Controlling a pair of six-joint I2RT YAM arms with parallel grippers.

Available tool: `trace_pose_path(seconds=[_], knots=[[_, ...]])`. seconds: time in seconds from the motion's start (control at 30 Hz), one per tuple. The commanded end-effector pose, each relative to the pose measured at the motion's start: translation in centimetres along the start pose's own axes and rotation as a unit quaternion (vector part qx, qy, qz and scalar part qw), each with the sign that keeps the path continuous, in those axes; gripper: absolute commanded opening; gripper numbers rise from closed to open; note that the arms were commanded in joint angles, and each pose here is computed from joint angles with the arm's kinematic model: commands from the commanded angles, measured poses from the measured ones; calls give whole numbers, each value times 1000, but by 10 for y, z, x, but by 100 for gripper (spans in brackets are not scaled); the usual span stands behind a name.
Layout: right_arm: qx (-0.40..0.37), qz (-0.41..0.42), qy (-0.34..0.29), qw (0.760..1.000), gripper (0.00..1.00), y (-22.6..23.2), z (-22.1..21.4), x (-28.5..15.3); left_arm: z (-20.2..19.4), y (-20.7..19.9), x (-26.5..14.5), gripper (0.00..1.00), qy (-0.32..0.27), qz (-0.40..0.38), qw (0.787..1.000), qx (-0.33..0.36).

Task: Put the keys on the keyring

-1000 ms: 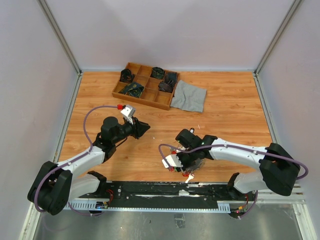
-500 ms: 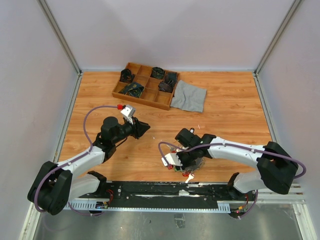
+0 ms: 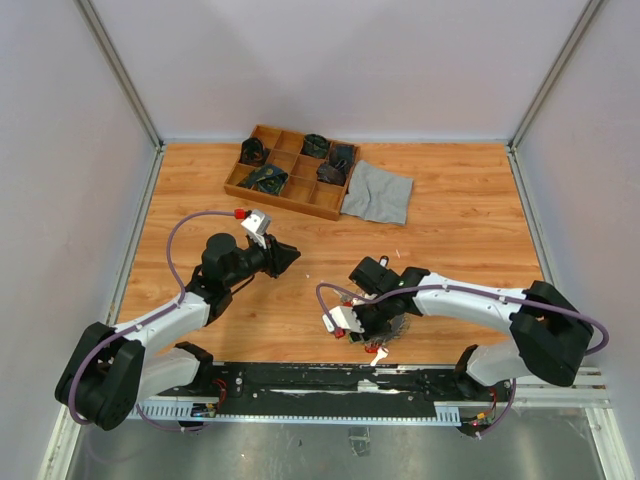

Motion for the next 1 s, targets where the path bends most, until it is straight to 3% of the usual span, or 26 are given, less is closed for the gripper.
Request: trace_pose_path(seconds=[0.0,0.63,0.97], knots=[[20,17,-4,1000,19,2,0,1,12,-3,2,24,-16,-9,1000,8],[20,25,1,999,25,1,1,3,11,-3,2,24,-16,-9,1000,8],[14,31,-4,999,14,3,3,3,11,-3,2,24,-15,-8,1000,8]])
Point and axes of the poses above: each gripper's point midway between its finger pads, its own x axis out along the fingers, its own y axis along the line the jaws close on, z = x × y, the point moved 4 cm from there along -x, back along the fingers, and after that the axes turned 1 degree about x, right-handed, at the moved point
